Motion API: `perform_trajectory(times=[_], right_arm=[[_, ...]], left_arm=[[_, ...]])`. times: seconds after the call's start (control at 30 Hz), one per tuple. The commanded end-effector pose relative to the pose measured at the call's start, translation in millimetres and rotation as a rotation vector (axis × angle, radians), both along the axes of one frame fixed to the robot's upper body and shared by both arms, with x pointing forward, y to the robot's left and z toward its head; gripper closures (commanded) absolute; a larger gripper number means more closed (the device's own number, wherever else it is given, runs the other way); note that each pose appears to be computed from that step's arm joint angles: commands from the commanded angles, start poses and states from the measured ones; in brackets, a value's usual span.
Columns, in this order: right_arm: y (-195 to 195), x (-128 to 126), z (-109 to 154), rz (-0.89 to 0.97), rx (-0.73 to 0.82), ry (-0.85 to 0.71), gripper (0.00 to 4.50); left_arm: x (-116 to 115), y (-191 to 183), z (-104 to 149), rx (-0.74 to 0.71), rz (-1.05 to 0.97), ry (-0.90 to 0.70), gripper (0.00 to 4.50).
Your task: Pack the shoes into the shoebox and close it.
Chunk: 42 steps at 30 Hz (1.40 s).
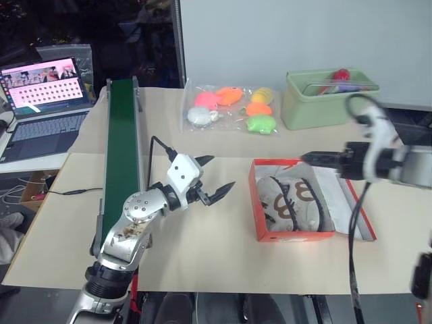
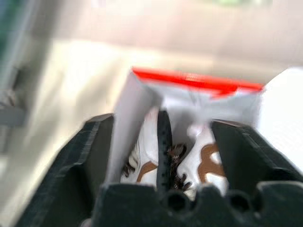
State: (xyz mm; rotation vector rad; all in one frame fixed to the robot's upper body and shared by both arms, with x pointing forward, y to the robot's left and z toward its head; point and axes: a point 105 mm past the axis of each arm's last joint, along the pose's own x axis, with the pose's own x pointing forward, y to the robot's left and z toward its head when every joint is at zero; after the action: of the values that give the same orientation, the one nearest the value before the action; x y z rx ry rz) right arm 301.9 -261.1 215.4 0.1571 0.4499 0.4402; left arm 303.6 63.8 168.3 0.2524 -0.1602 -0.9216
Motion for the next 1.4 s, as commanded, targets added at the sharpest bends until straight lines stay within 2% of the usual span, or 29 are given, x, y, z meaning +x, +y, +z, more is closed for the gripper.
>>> perform_trajectory(times=[0.03, 0.13, 0.17, 0.2, 0.23, 0.27, 0.4, 0.47, 0.53, 0.67, 0.8, 1.0, 1.17, 1.4], right_arm=[[-33, -33, 6, -0.059, -0.102, -0.112, 2.42], [-42, -60, -11, -0.054, -0.149, -0.076, 3.38], [-49, -68, -19, -0.065, -0.186, -0.052, 3.54], [-57, -75, -30, -0.082, -0.238, -0.021, 4.06], [-65, -81, -40, -0.100, -0.285, 0.013, 4.36], [-73, -86, -50, -0.119, -0.336, 0.045, 4.44], [-85, -97, -83, -0.139, -0.439, 0.115, 4.44], [-80, -101, -129, -0.145, -0.472, 0.210, 4.44], [-77, -101, -151, -0.150, -0.497, 0.241, 4.44], [-74, -89, -163, -0.205, -0.439, 0.205, 4.44], [-61, -84, -187, -0.186, -0.416, 0.239, 4.44], [-51, -73, -200, -0.232, -0.358, 0.247, 4.44], [-49, -68, -200, -0.271, -0.329, 0.232, 4.44], [-49, -45, -215, -0.478, -0.210, 0.209, 4.44]], left_arm=[[-6, -5, 12, -0.019, -0.052, -0.035, 0.00], [-9, -7, 12, -0.013, -0.082, -0.025, 0.00], [-10, -7, 11, -0.009, -0.091, -0.022, 0.00], [-11, -8, 11, -0.005, -0.101, -0.017, 0.00], [-12, -8, 10, -0.001, -0.113, -0.012, 0.00], [-13, -9, 9, 0.003, -0.126, -0.008, 0.00], [-17, -12, 6, 0.015, -0.166, 0.009, 0.00], [-18, -15, 5, 0.020, -0.187, 0.016, 0.00], [-19, -16, 5, 0.018, -0.192, 0.019, 0.00], [-19, -18, 4, 0.018, -0.195, 0.025, 0.00], [-20, -19, 5, 0.020, -0.204, 0.028, 0.00], [-30, -13, -4, 0.073, -0.286, 0.074, 0.00], [-34, -5, -9, 0.110, -0.328, 0.113, 0.00], [-39, -1, -12, 0.163, -0.369, 0.123, 0.00]])
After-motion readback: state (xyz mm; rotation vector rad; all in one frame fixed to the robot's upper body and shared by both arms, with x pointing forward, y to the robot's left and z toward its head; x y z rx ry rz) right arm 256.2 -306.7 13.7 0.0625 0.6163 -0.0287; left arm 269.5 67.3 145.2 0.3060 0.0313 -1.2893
